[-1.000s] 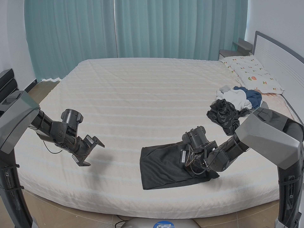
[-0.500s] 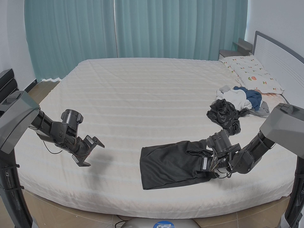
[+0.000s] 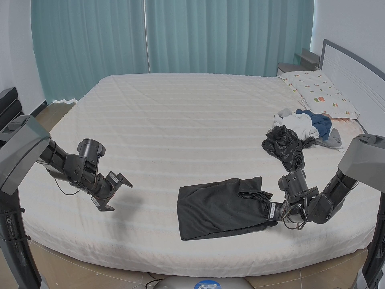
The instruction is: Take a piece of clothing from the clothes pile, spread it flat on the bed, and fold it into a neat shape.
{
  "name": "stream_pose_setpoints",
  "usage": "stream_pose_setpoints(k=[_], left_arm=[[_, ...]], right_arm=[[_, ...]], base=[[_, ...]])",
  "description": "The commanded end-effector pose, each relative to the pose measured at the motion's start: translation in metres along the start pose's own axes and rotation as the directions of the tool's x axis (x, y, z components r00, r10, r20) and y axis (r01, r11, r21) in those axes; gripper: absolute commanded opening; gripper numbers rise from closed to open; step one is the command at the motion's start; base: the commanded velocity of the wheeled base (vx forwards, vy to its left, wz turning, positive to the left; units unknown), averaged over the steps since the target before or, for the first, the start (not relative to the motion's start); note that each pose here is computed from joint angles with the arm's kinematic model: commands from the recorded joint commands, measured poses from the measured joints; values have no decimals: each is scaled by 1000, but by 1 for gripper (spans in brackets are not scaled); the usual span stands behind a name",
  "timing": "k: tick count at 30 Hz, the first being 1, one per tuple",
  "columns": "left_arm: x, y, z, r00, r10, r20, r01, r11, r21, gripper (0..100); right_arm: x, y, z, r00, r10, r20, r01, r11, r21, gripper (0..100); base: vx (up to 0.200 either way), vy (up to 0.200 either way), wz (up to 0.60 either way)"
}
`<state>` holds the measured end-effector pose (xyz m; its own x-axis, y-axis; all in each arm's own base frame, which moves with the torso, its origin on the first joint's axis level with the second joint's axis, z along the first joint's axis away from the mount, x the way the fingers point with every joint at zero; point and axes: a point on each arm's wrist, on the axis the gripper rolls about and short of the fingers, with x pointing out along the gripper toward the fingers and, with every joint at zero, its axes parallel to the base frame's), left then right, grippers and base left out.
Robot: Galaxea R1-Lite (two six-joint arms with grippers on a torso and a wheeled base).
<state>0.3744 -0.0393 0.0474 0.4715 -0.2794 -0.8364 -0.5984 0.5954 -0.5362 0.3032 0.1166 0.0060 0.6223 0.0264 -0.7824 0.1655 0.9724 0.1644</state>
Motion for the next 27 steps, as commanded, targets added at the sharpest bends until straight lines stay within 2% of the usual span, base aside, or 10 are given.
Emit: stream_pose_setpoints(k=[1,6,7,14,17,18,19,20,24,27], left_arm=[[0,0,0,1000,2,-1,-2,1000,-1,100],[0,0,0,1000,2,0,-2,1000,-1,100],[0,0,0,1000,2,0,-2,1000,-1,100],[0,0,0,1000,2,0,-2,1000,-1,100],[0,0,0,1000,2,0,-2,1000,-1,100],[0,0,0,1000,2,0,-2,1000,-1,100],[0,0,0,1000,2,0,-2,1000,-1,100],[0,0,0,1000,2,0,-2,1000,-1,100],[0,0,0,1000,2,0,-2,1000,-1,100],[1,0,0,1000,2,0,-2,1000,-1,100]], right_arm=[[13,-13,-6,999,-16,-32,17,1000,19,0],[15,-18,-8,998,32,-52,-30,999,33,0],[15,-18,-8,998,32,-52,-30,999,33,100],[11,-28,1,999,24,-21,-23,997,68,100],[-9,-29,26,992,81,96,-91,989,115,100],[-9,-29,26,992,81,96,-91,989,115,100],[-21,-29,39,980,127,150,-146,982,123,100],[-27,-28,45,974,146,171,-168,978,123,100],[-34,-20,54,962,184,202,-209,971,112,100],[-22,4,47,955,244,168,-266,956,124,100]], base=[[0,0,0],[0,0,0],[0,0,0],[0,0,0],[0,0,0],[0,0,0],[0,0,0],[0,0,0],[0,0,0],[0,0,0]])
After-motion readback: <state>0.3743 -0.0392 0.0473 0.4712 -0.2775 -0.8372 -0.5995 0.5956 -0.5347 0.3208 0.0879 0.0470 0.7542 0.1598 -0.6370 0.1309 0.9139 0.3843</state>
